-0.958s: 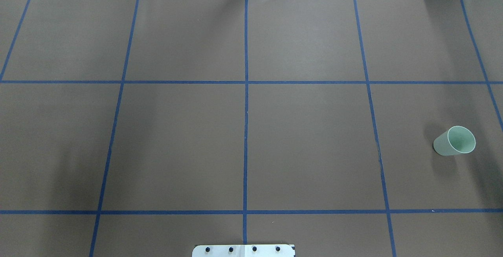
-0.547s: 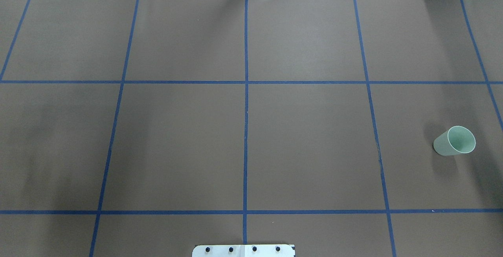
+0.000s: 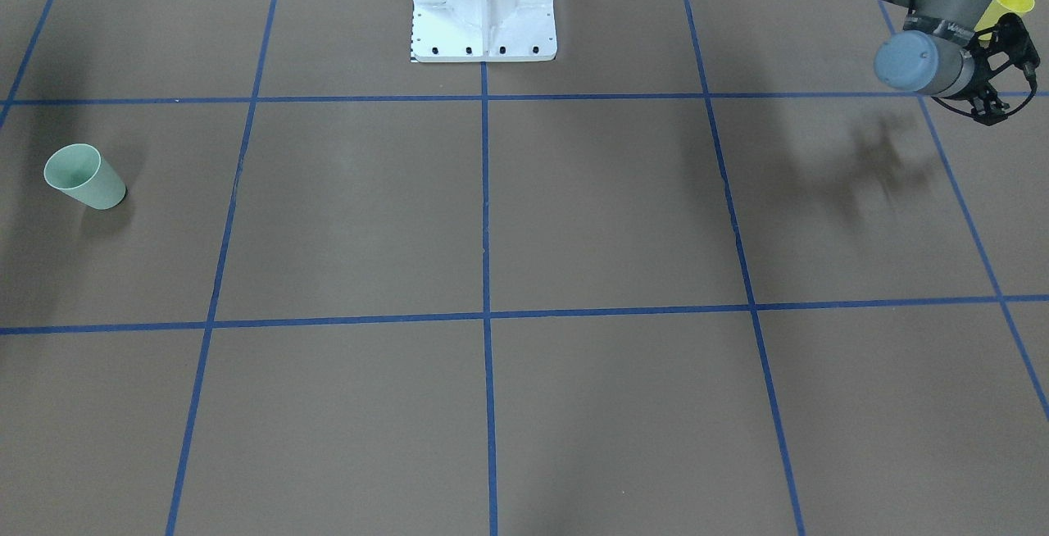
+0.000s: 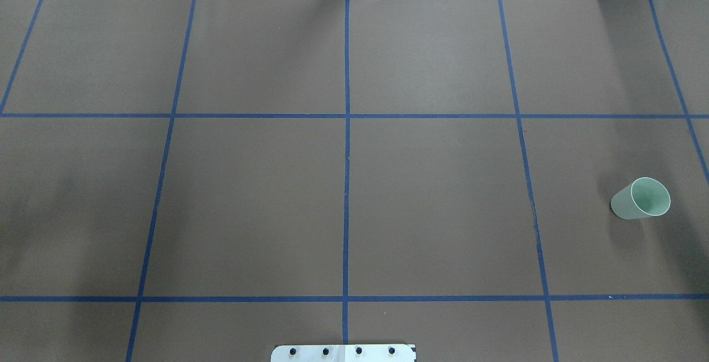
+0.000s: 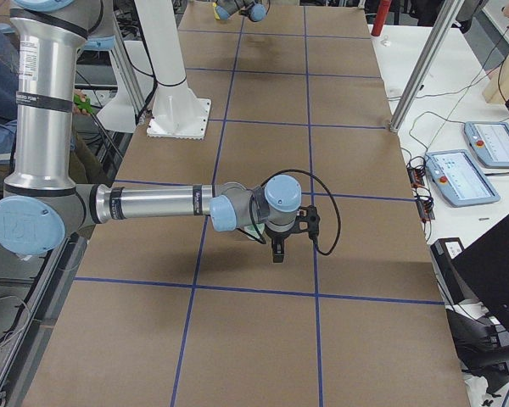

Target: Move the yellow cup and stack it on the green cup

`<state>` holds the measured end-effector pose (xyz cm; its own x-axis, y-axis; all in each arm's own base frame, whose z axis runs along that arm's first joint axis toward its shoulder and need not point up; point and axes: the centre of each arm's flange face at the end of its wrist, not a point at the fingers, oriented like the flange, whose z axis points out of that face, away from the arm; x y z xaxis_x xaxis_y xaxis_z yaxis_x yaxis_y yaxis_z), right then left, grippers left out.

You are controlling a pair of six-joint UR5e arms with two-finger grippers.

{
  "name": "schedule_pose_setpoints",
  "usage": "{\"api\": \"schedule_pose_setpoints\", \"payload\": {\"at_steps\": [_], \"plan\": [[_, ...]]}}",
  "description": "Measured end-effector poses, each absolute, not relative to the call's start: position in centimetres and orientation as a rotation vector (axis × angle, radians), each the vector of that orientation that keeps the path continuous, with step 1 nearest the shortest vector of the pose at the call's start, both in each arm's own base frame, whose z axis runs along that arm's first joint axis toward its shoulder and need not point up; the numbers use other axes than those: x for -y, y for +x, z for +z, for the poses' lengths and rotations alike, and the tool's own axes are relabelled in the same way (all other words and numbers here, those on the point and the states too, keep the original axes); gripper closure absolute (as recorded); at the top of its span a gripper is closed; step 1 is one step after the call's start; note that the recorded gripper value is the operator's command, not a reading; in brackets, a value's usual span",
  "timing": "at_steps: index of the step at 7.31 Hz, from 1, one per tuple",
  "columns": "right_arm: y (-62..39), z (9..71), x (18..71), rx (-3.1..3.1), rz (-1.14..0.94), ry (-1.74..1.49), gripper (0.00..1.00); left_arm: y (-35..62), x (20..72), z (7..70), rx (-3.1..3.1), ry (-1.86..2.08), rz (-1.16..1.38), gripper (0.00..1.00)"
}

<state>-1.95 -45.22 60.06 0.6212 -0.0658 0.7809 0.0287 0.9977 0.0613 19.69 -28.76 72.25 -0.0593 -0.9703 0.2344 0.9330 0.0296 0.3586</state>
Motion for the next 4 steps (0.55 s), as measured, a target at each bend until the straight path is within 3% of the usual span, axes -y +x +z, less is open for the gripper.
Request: {"api": "schedule_pose_setpoints", "payload": {"at_steps": [4], "plan": [[-2.2,59.5,45.3,0.908,-0.061,0.048,0.00,19.2,21.2,78.7,0.715,0.165,-1.597,0.03]]}}
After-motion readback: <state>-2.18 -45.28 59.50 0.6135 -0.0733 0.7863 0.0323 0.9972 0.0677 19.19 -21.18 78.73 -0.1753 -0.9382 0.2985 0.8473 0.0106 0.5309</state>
